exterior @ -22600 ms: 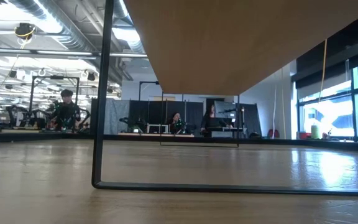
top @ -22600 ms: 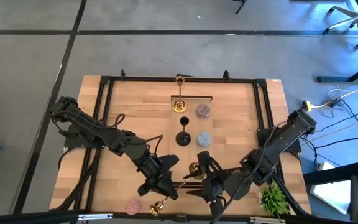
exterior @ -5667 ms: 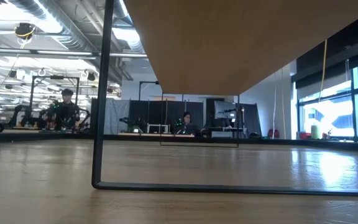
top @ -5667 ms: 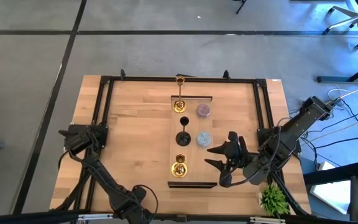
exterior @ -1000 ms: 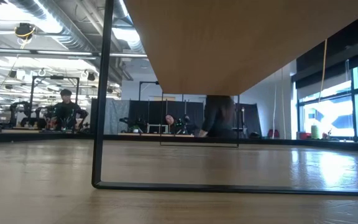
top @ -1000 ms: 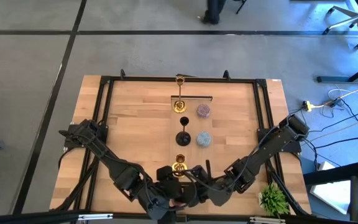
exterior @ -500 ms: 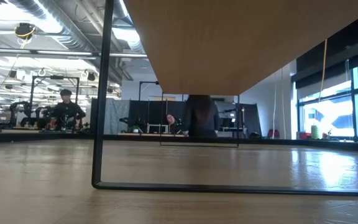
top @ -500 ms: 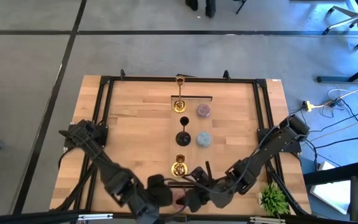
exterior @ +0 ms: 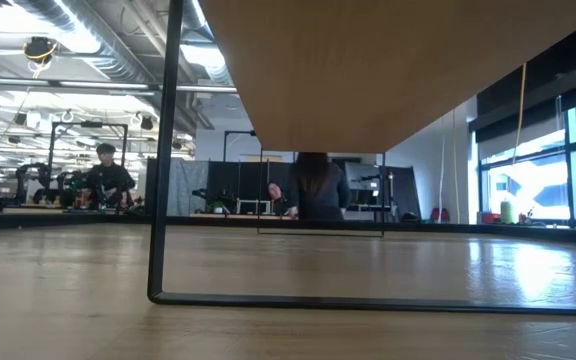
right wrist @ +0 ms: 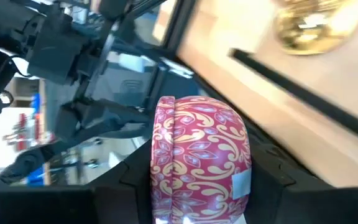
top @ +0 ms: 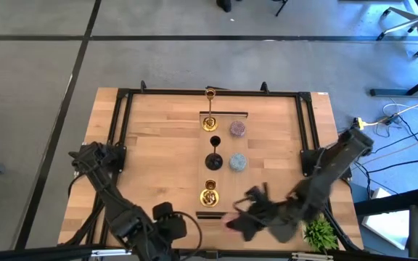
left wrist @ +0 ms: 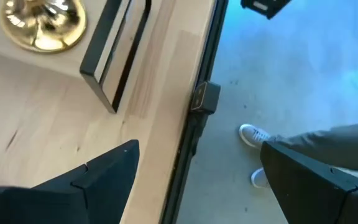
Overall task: Pick & Place candle stick holders
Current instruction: Put the light pink scented candle on the shelf
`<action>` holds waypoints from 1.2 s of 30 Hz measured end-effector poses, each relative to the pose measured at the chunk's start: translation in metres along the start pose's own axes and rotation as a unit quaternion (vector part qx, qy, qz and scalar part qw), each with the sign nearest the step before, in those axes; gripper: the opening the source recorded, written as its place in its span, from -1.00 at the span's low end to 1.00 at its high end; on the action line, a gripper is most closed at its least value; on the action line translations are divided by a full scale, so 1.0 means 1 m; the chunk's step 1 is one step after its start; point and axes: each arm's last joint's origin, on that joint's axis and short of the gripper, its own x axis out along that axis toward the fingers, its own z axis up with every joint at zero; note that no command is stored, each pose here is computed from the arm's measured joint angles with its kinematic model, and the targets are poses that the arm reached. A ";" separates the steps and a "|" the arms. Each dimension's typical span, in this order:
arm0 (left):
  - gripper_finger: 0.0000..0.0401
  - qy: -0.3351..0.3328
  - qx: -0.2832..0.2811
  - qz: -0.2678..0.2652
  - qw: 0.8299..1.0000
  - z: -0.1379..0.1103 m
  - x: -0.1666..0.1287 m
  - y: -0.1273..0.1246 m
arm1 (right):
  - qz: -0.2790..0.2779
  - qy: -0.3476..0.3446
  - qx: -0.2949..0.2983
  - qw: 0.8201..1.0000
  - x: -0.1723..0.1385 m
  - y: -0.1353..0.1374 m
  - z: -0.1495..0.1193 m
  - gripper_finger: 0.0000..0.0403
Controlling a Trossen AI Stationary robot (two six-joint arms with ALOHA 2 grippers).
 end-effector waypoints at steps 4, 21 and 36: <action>0.66 -0.010 -0.017 0.016 1.000 -0.012 -0.005 -0.003 | -0.052 -0.023 -0.003 0.998 -0.049 -0.012 -0.004 -0.17; 0.66 -0.161 -0.117 0.092 0.976 -0.029 -0.017 0.000 | -0.208 -0.080 0.096 0.970 -0.057 -0.042 0.022 -0.17; 0.66 -0.197 -0.113 0.090 0.970 -0.035 -0.021 -0.003 | -0.180 0.015 0.007 0.983 -0.025 -0.032 0.064 -0.17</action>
